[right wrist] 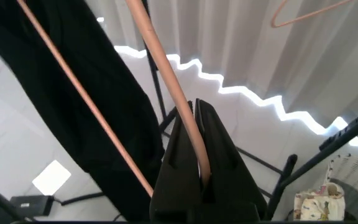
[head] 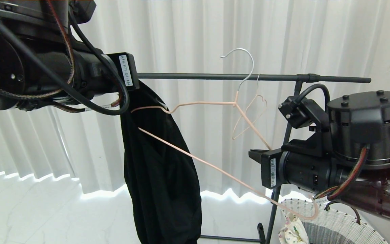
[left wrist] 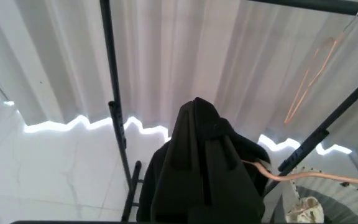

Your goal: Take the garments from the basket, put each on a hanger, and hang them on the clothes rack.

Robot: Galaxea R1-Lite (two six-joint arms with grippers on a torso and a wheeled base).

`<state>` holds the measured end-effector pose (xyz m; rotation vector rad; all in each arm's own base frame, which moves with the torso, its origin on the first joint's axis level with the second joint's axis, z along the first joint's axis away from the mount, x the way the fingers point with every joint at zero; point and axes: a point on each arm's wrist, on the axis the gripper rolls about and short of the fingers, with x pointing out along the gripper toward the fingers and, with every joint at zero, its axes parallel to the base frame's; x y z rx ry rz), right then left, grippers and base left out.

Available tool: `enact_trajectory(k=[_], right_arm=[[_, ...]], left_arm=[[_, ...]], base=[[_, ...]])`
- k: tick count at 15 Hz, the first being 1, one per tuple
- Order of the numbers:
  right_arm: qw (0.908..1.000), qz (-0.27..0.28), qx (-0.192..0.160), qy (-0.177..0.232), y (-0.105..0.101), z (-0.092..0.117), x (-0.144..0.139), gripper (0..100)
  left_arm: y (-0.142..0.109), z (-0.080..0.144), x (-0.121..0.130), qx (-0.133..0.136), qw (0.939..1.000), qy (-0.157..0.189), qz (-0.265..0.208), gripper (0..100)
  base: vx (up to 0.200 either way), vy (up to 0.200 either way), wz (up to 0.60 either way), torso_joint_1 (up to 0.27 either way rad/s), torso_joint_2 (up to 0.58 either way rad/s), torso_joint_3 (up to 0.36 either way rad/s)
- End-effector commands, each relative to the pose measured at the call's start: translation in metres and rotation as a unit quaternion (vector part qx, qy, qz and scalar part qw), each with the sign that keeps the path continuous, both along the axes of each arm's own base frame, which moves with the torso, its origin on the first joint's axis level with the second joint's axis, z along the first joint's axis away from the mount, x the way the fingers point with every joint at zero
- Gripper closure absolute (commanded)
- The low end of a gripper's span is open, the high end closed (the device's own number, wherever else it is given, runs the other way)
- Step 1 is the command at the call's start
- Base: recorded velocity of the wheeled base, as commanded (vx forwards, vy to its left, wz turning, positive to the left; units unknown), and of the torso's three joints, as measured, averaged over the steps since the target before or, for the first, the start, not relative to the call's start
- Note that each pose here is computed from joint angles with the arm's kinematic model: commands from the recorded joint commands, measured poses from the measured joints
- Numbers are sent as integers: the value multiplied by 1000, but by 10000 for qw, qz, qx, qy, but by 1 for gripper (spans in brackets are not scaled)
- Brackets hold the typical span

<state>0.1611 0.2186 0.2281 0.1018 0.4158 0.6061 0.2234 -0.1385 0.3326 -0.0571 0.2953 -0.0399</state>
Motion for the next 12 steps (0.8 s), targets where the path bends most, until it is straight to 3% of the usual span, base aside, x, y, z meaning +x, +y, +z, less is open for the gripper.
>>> enact_trajectory(k=[1,4,7,12], right_arm=[[9999,-15,97,-69,-3,6,-1,100],[9999,70,98,-68,4,5,-2,100],[9996,175,179,-116,20,7,1,100],[9984,437,361,42,45,6,-9,100]], left_arm=[[-3,1,-3,-16,10000,-11,-87,100],[-24,1,-17,-119,9985,1,-539,100],[-47,2,-35,-460,9940,43,-990,100],[-63,7,-43,-601,9901,6,-1266,100]], base=[[0,0,0,0,0,0],[0,0,0,0,0,0],[0,0,0,0,0,0],[0,0,0,0,0,0]])
